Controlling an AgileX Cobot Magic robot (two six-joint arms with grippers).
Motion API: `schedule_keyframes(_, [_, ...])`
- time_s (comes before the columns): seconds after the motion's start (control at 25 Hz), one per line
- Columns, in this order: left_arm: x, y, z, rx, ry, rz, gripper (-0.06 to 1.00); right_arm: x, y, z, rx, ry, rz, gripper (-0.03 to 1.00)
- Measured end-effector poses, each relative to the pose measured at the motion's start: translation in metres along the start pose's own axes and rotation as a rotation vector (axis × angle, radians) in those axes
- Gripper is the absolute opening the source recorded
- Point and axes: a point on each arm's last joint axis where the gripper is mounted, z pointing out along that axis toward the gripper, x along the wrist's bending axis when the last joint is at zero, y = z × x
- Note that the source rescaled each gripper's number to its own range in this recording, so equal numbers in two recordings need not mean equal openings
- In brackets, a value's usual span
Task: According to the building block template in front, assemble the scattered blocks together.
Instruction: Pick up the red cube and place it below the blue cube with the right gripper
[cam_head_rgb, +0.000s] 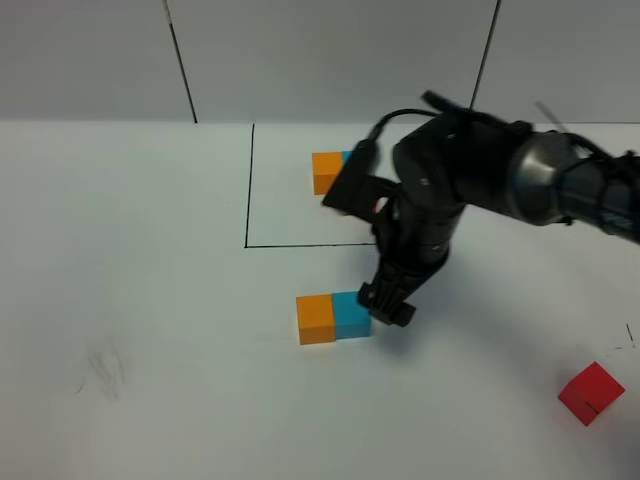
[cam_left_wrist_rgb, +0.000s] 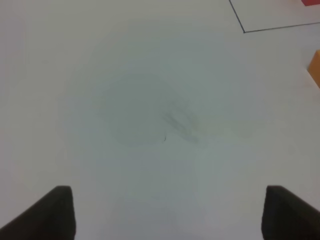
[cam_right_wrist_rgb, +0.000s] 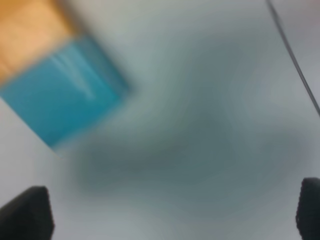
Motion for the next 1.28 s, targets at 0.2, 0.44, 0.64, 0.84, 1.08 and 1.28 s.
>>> schedule_keyframes(0.2, [0.000,0.000,0.000,0.000,0.000,0.000,0.66,-0.020,-0.071,-0.031,-0.014,-0.083,0.360,1.00])
schedule_keyframes(0.44, [0.000,0.000,0.000,0.000,0.000,0.000,0.66,-0.034,-0.135,-0.057,-0.067,-0.154,0.763,1.00])
schedule_keyframes(0.64, [0.000,0.000,0.000,0.000,0.000,0.000,0.66,-0.036,-0.165,-0.065,-0.009,-0.221,0.856,0.99])
schedule_keyframes(0.84, [0.000,0.000,0.000,0.000,0.000,0.000,0.66,-0.024,-0.179,-0.062,0.072,-0.194,0.666,0.98])
schedule_keyframes(1.08, [0.000,0.000,0.000,0.000,0.000,0.000,0.66,-0.001,-0.182,-0.050,0.125,-0.084,0.261,0.96])
schedule_keyframes(1.28, [0.000,0.000,0.000,0.000,0.000,0.000,0.66,-0.001,-0.178,-0.048,0.077,-0.085,0.197,0.89])
